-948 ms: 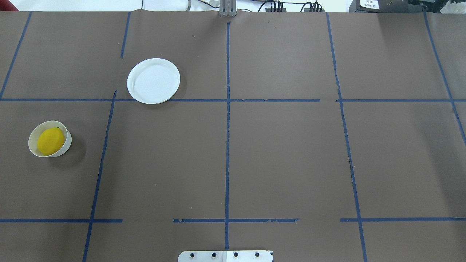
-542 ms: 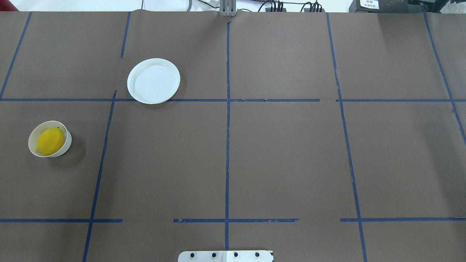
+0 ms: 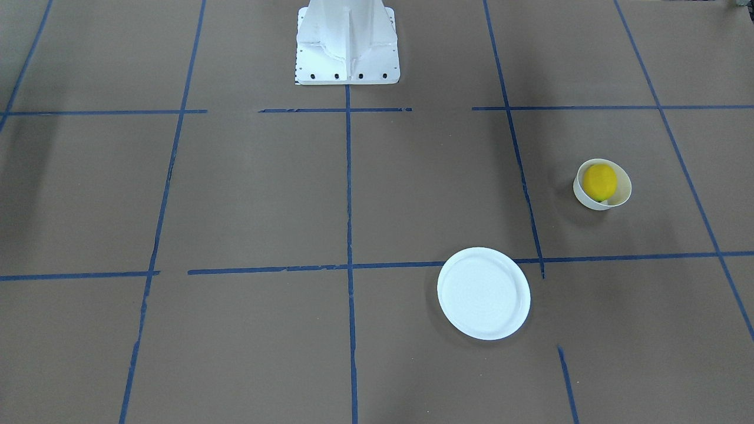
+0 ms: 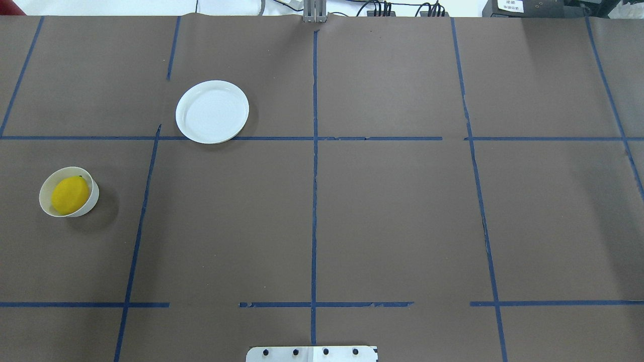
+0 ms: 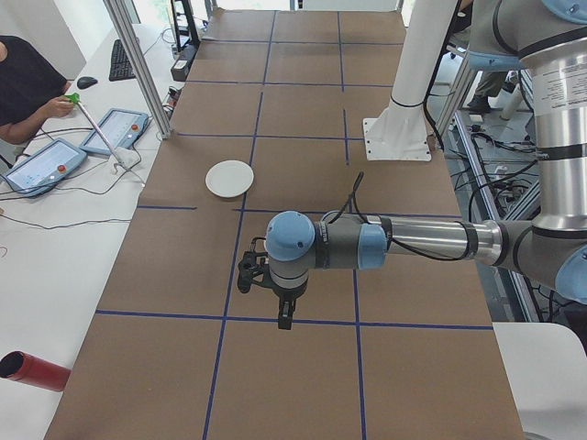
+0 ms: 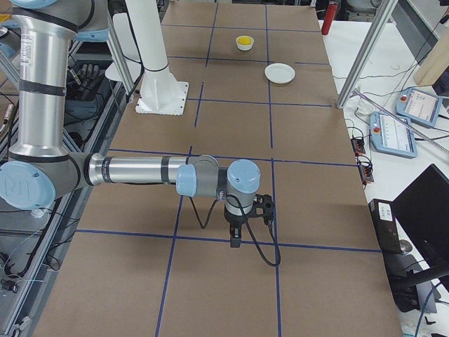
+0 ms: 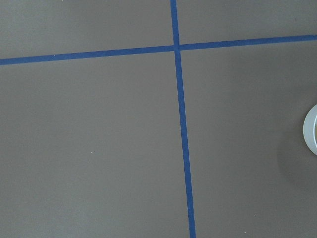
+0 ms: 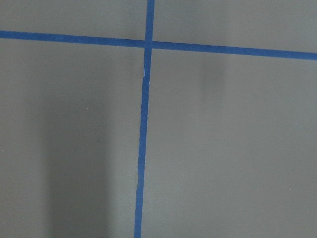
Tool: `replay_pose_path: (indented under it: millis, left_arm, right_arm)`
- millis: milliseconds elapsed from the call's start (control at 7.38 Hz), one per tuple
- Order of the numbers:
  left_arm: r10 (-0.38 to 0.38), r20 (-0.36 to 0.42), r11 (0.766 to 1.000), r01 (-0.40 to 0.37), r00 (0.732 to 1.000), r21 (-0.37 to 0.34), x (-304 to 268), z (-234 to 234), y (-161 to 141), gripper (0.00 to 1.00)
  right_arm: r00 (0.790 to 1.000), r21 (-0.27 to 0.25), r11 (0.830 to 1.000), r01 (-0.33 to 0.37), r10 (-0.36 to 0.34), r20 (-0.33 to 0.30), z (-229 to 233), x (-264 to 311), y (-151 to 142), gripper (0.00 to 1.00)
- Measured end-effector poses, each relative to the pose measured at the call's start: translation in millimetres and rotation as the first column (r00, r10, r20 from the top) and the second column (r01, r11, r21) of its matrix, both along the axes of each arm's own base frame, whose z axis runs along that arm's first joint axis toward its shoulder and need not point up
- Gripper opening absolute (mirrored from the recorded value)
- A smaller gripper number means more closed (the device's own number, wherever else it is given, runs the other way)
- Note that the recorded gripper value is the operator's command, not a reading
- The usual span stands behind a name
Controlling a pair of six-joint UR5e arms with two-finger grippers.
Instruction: Move lemon from plate to bowl
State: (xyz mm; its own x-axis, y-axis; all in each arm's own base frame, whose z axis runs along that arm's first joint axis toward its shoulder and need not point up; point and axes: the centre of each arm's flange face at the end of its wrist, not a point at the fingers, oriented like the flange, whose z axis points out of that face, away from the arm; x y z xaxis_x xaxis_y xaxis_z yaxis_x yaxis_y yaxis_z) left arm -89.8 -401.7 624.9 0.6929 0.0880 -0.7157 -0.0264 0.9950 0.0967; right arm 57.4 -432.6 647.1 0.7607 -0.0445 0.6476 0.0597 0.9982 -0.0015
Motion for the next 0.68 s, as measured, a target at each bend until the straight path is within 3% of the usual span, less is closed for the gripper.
replay_pose_path:
  millis: [677]
  left_arm:
    - [-0.006,0.004,1.000,0.006,1.000,0.002,-4,-1,-26,1.00]
  right_arm:
    - [1.000,0.000,1.000,0.000,0.000,0.000,0,0,0,1.00]
